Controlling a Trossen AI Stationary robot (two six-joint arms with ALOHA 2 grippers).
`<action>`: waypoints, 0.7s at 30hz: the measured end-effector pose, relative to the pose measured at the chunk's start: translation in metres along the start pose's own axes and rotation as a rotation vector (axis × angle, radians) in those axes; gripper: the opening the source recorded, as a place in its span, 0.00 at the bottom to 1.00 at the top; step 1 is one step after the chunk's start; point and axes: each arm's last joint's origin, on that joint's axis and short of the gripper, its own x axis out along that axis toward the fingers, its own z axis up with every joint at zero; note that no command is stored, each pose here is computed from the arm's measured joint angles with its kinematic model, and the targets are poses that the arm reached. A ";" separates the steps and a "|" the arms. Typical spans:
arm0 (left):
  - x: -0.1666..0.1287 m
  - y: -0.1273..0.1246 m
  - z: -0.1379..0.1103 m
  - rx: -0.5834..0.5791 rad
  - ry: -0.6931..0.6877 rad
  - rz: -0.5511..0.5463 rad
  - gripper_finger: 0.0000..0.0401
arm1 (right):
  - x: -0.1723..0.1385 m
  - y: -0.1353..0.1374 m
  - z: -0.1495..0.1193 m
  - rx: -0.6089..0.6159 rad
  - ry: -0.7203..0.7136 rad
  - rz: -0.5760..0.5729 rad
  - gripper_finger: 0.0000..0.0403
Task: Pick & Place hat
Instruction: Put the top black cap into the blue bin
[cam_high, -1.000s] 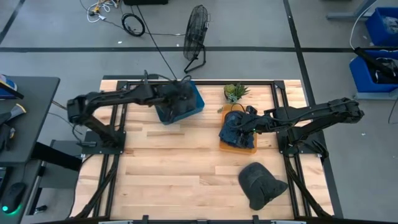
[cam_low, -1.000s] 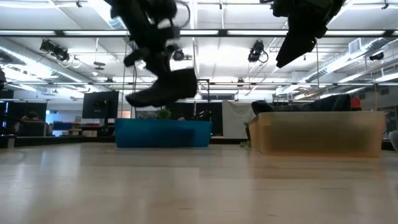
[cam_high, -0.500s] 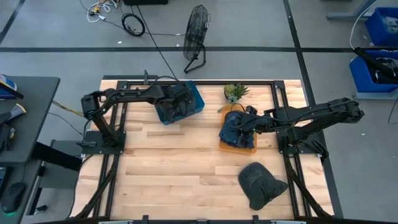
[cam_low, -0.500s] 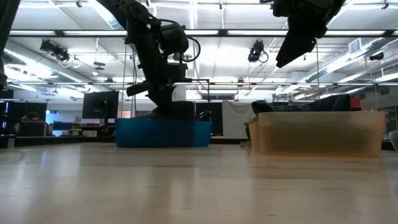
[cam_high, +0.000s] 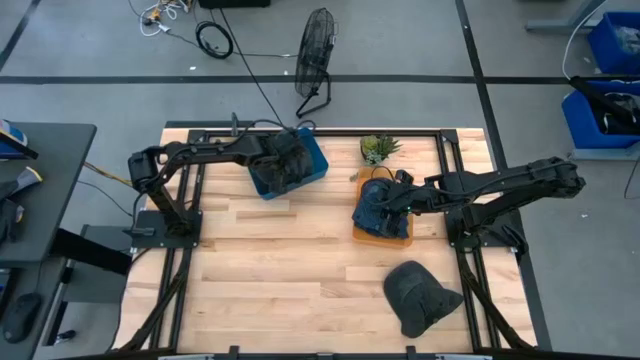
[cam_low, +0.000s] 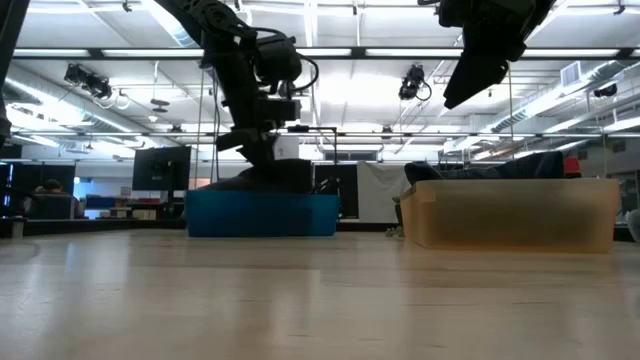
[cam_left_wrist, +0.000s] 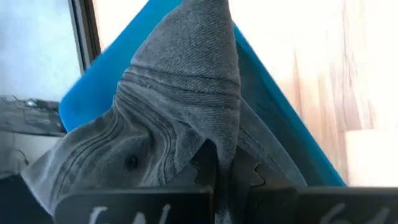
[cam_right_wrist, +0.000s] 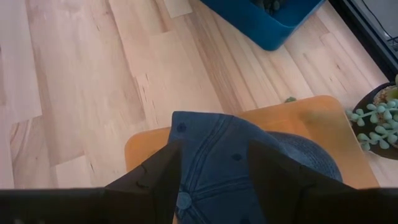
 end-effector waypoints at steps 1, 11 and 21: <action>0.000 0.000 -0.001 -0.008 0.007 -0.007 0.03 | 0.000 0.000 0.000 0.000 0.000 0.000 0.47; -0.002 -0.013 -0.010 0.123 0.004 -0.249 0.03 | 0.000 0.000 0.001 0.002 -0.006 0.003 0.47; -0.006 -0.028 0.001 0.147 -0.015 -0.274 0.06 | 0.000 0.001 0.002 0.005 -0.017 0.007 0.47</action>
